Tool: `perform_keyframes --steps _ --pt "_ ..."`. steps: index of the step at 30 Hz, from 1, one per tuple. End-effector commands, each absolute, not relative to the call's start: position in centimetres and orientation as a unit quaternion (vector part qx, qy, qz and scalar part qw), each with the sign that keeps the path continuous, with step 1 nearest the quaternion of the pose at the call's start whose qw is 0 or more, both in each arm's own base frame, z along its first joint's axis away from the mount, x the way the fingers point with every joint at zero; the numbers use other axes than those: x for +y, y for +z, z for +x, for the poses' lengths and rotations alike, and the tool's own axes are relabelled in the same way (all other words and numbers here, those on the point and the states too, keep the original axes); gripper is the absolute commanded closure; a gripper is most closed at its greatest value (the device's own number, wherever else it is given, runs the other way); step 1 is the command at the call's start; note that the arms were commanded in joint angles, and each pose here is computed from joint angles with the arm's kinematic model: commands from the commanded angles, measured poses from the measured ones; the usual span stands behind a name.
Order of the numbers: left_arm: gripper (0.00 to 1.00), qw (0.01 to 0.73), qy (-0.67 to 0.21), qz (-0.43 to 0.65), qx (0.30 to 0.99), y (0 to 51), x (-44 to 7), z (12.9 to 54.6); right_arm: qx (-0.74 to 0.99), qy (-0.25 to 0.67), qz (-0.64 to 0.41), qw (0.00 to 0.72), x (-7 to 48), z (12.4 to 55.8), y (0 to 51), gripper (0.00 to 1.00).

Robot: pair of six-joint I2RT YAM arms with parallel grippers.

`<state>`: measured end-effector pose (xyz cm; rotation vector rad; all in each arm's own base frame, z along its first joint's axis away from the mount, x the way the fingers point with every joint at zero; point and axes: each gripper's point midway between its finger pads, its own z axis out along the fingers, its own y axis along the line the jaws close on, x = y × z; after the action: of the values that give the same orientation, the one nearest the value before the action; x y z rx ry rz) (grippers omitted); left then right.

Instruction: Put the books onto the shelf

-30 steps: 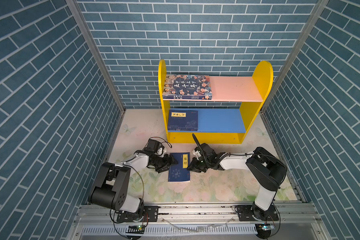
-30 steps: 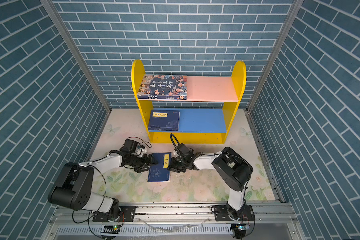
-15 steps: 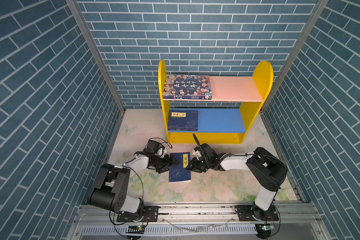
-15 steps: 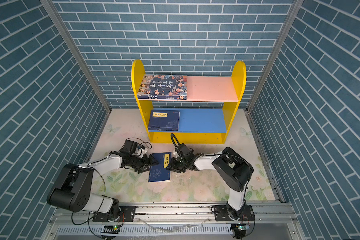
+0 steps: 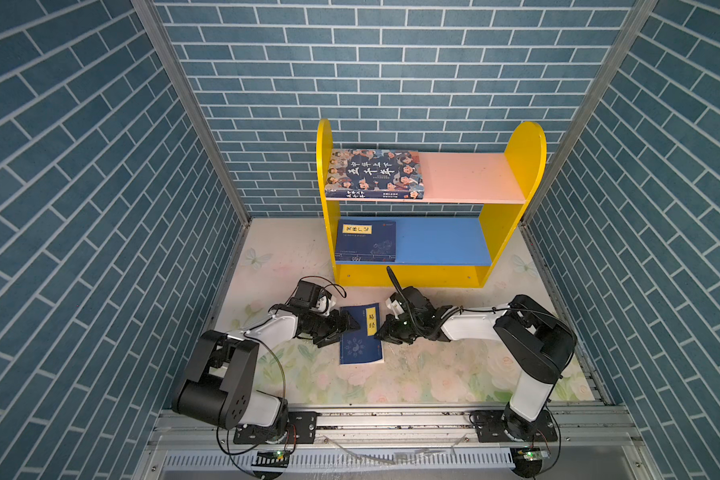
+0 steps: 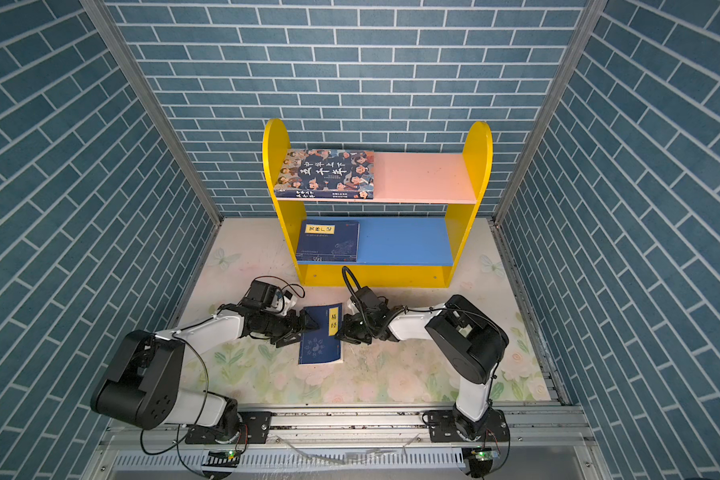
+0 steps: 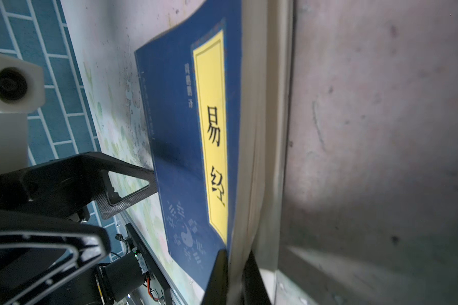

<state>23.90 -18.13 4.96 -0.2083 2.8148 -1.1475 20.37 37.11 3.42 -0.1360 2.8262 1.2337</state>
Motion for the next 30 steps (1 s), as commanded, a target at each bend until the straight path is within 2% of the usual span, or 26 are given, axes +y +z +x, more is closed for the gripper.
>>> perform_keyframes --steps 1,4,12,22,30 --pt "0.09 0.062 -0.39 -0.024 0.919 6.6 -18.8 23.3 0.899 0.432 -0.062 0.043 37.7 20.1 5.5 1.0" --pt "0.09 0.1 -0.363 -0.011 0.926 7.7 -17.6 24.1 0.882 0.463 -0.065 0.05 37.9 20.2 7.4 1.0" --pt "0.13 0.151 -0.367 -0.053 0.916 9.8 -14.5 25.6 0.855 0.511 -0.075 0.051 38.1 20.4 10.8 1.0" --pt "0.13 0.132 -0.406 -0.069 0.902 9.3 -15.2 25.0 0.833 0.545 -0.079 0.058 37.7 20.8 13.6 1.0" --pt "0.11 0.126 -0.418 -0.041 0.899 9.3 -15.6 24.6 0.803 0.586 -0.09 0.06 37.5 20.3 16.3 1.0"
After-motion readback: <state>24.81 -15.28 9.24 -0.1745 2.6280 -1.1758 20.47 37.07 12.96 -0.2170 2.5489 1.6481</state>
